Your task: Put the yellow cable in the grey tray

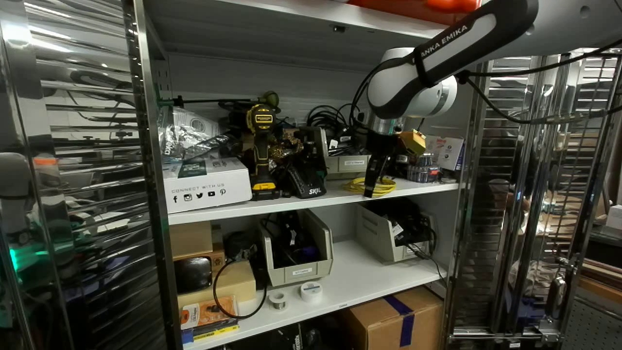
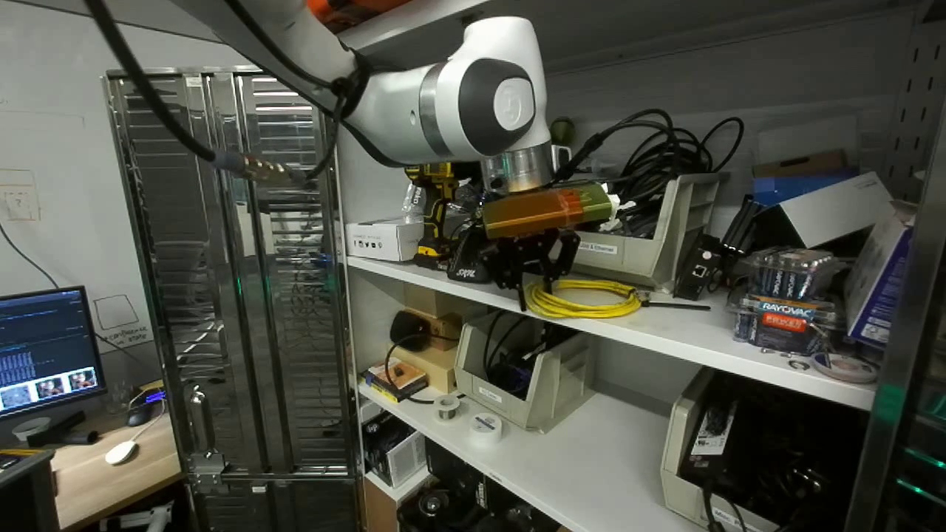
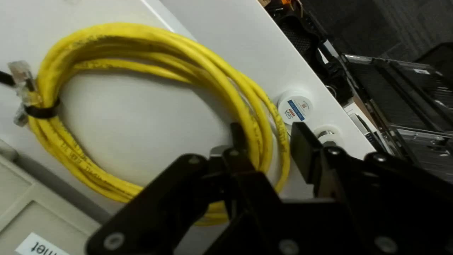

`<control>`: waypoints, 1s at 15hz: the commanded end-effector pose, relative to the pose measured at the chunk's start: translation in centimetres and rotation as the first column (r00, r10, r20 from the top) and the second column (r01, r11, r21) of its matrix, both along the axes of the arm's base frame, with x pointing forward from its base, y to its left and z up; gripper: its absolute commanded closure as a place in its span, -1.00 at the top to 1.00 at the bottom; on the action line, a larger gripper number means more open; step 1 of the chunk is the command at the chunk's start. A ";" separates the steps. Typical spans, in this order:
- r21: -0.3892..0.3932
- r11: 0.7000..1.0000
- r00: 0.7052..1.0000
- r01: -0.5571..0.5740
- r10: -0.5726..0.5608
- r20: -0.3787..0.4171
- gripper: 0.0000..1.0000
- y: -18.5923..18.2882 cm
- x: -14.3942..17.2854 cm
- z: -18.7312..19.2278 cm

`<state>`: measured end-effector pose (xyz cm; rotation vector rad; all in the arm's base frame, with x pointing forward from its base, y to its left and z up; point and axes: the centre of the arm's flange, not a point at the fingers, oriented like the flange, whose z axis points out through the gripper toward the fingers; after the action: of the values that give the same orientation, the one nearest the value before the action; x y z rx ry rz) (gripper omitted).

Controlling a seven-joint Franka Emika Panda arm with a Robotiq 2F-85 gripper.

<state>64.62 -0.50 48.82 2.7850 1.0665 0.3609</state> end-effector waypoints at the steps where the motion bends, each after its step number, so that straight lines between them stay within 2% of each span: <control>1: -0.007 1.000 1.000 -0.004 0.004 -0.023 -0.70 -0.8 -0.9 1.4; 3: -0.012 1.000 0.999 0.008 -0.009 -0.052 -0.78 -1.5 -1.9 1.2; 4: -0.011 1.000 0.998 0.022 -0.023 -0.065 -0.68 -1.8 -2.3 1.1; 8: 0.001 0.996 0.995 0.086 -0.086 -0.056 -0.64 -2.8 -5.3 1.6; 12: 0.015 0.998 0.994 0.064 -0.065 0.082 -0.71 -1.5 -8.8 3.7; 15: 0.025 0.999 0.970 0.046 -0.050 0.236 -0.74 0.5 -11.1 6.3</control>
<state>57.92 -2.01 52.76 2.7644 0.9756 0.4820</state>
